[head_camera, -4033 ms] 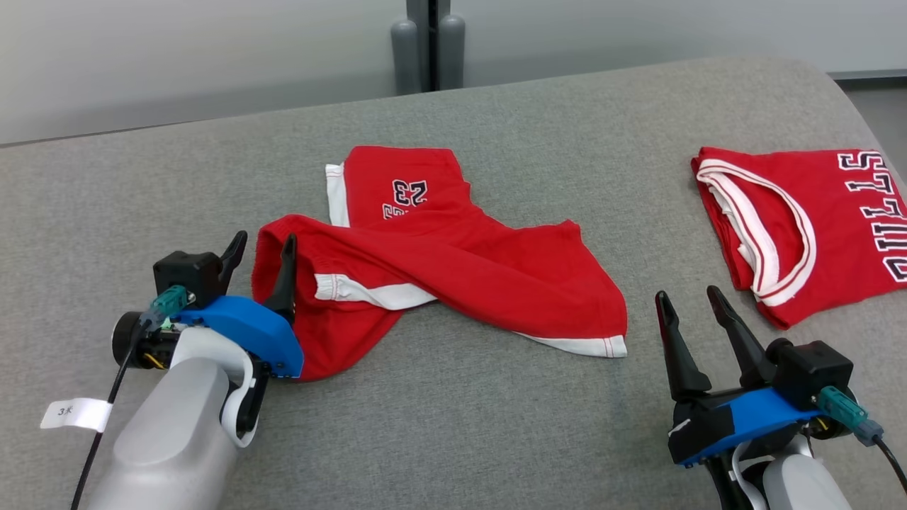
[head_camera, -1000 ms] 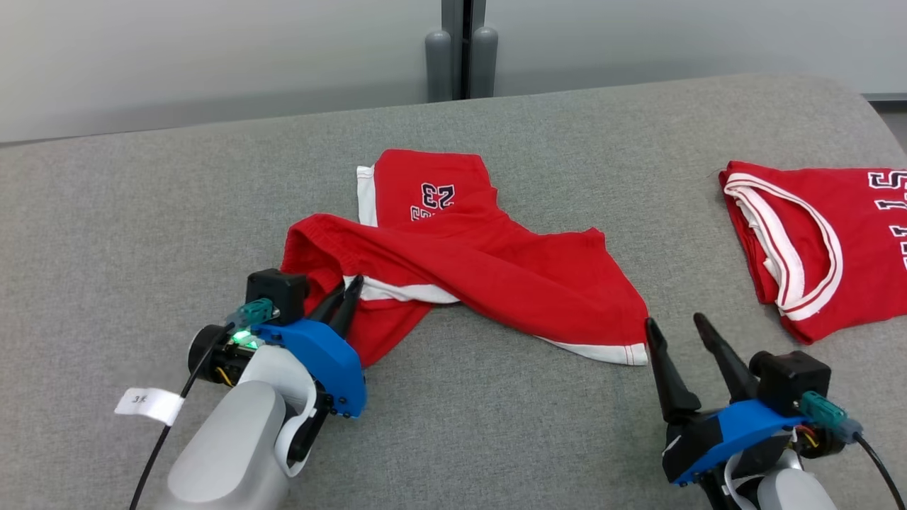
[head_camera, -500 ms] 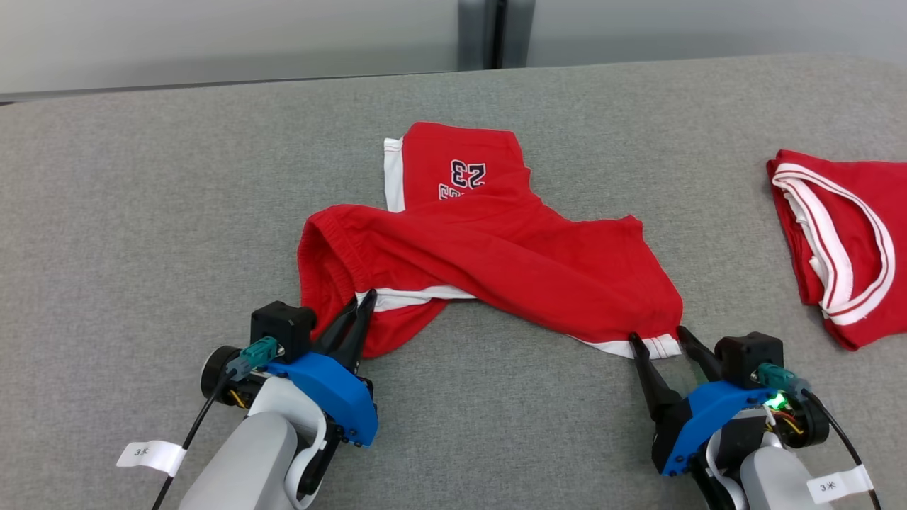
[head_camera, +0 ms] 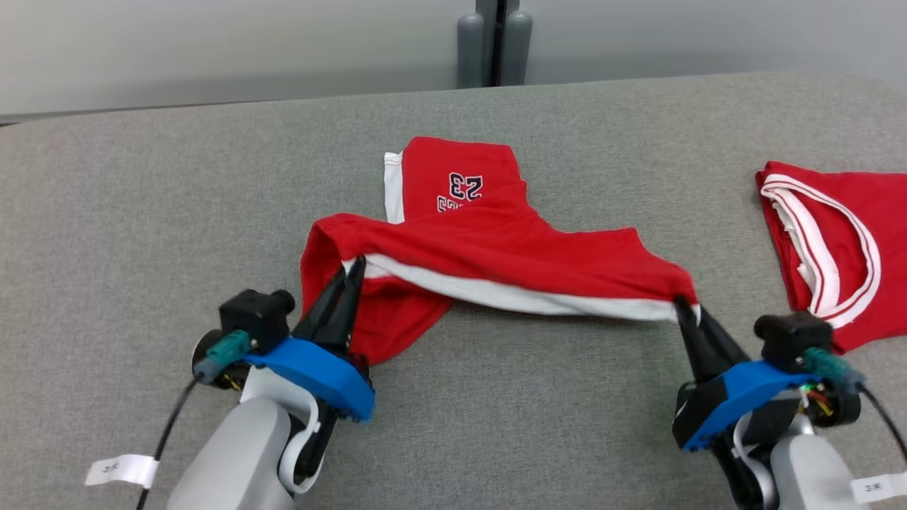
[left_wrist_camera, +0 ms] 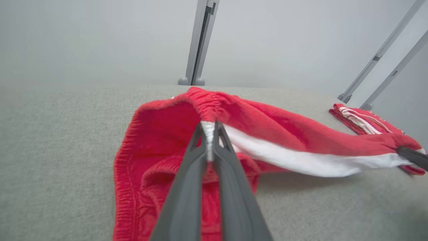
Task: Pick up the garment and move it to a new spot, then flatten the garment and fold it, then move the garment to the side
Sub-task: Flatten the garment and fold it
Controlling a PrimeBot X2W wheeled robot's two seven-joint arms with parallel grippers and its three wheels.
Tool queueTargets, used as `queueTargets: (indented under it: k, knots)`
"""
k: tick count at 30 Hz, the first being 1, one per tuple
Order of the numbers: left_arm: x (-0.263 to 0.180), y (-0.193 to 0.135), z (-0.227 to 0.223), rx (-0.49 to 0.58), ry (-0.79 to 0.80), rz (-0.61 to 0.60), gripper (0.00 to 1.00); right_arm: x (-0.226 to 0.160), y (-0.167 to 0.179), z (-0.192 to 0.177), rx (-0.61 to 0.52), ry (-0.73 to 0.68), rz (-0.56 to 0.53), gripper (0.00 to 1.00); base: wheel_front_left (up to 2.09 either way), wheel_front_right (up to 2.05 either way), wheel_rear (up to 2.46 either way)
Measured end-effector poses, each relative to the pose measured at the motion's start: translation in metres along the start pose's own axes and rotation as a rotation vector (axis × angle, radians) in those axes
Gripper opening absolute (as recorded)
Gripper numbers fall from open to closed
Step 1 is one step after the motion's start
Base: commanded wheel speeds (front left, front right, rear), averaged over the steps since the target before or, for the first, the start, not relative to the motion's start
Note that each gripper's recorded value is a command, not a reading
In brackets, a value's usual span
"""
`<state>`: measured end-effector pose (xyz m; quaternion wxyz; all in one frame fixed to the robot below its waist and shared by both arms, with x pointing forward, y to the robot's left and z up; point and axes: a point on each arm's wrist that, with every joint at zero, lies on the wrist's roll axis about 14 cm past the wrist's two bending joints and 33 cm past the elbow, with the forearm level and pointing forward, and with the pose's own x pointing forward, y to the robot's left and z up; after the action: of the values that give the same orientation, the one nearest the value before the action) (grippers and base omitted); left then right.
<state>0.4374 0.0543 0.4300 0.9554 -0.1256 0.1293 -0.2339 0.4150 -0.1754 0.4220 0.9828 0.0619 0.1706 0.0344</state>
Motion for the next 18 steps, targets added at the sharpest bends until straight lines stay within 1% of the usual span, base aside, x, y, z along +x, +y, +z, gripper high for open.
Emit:
queueTargets:
  k: [3, 5, 9, 11, 13, 15, 18]
  knots:
    - [0.004, -0.011, 0.035, -0.094, -0.113, -0.022, 0.00, -0.006, 0.000, 0.044, 0.008, -0.126, 0.003, 0.00, 0.00, 0.00, 0.00]
    - [0.004, -0.020, 0.057, -0.157, -0.164, -0.053, 0.00, -0.012, 0.002, 0.072, -0.015, -0.194, 0.005, 0.00, 0.00, 0.00, 0.00]
    - [-0.001, -0.036, 0.102, -0.211, -0.233, -0.140, 0.00, -0.031, 0.005, 0.130, -0.057, -0.345, 0.008, 0.00, 0.00, 0.00, 0.00]
    - [-0.005, -0.042, 0.125, -0.238, -0.269, -0.182, 0.00, -0.040, 0.007, 0.153, -0.071, -0.403, 0.009, 0.00, 0.00, 0.00, 0.00]
    - [-0.004, -0.049, 0.143, -0.270, -0.267, -0.234, 0.00, -0.048, 0.009, 0.178, -0.091, -0.468, 0.006, 0.00, 0.00, 0.00, 0.00]
    - [0.001, -0.054, 0.162, -0.297, -0.263, -0.277, 0.00, -0.049, 0.007, 0.203, -0.141, -0.521, -0.009, 0.00, 0.00, 0.00, 0.00]
    - [0.017, -0.043, 0.185, -0.285, -0.244, -0.281, 0.00, -0.036, 0.004, 0.224, -0.179, -0.545, -0.015, 0.00, 0.00, 0.00, 0.00]
